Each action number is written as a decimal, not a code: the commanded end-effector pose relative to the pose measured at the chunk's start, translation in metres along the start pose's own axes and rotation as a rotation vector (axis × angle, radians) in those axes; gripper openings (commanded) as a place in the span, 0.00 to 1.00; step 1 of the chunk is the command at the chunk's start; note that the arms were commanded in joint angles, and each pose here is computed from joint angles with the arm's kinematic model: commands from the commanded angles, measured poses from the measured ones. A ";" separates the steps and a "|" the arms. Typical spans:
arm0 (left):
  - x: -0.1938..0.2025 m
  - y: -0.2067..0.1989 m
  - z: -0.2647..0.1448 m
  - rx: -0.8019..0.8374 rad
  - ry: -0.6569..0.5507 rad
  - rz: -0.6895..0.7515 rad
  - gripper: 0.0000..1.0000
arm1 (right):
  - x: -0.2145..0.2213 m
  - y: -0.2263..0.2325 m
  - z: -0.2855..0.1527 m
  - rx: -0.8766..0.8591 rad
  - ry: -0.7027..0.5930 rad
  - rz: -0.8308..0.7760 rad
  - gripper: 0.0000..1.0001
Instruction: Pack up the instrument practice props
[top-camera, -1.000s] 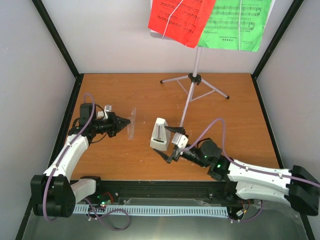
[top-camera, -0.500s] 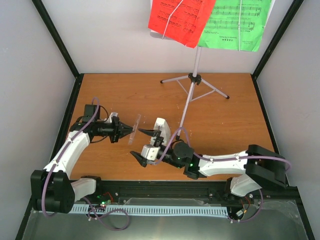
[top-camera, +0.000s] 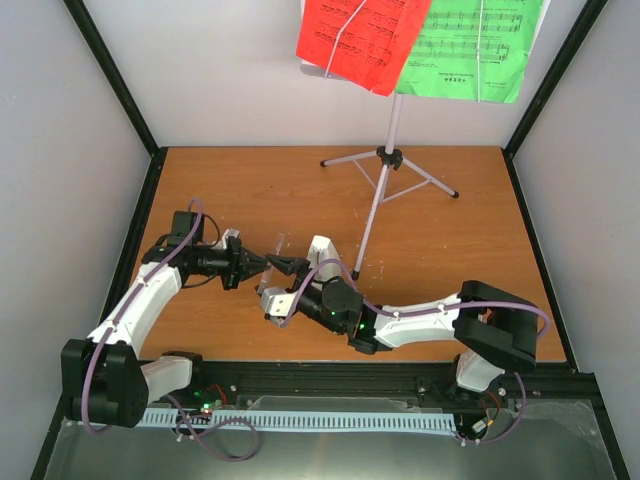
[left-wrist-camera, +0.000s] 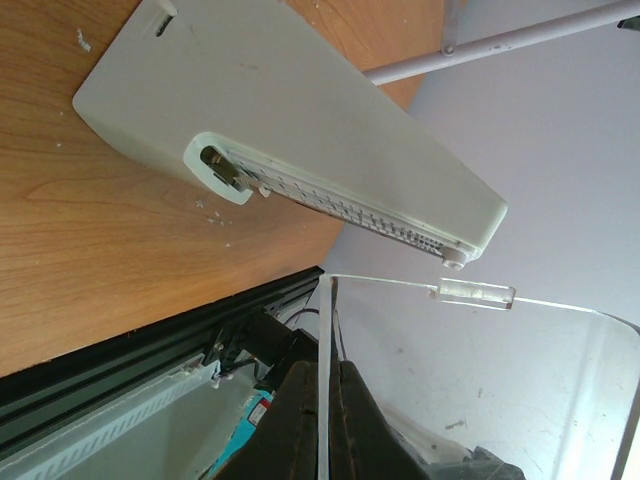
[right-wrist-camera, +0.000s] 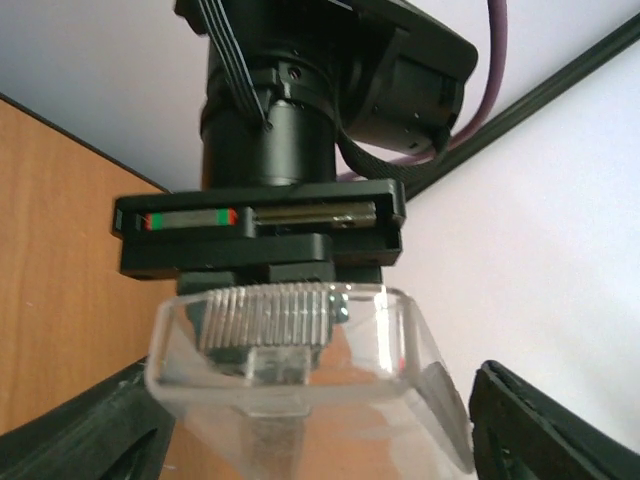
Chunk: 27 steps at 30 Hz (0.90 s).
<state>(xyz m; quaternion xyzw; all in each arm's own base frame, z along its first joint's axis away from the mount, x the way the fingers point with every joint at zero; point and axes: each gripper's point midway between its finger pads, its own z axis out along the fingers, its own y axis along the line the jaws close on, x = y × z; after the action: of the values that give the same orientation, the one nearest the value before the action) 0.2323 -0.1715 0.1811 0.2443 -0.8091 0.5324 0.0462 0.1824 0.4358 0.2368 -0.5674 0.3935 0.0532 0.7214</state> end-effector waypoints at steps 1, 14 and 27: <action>0.008 -0.010 -0.003 0.019 0.019 -0.002 0.00 | 0.008 -0.019 0.004 0.096 0.045 -0.052 0.76; 0.007 -0.013 -0.003 0.023 0.012 0.002 0.00 | 0.019 -0.023 0.011 0.127 0.059 -0.061 0.69; 0.006 -0.013 -0.002 0.030 0.015 0.013 0.00 | 0.021 -0.025 0.020 0.139 0.063 -0.048 0.68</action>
<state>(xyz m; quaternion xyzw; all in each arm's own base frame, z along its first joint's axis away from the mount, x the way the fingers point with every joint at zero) 0.2352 -0.1695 0.1790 0.2572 -0.8097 0.5257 0.0430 0.2132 0.4329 0.2291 -0.5493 0.4057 -0.0122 0.7304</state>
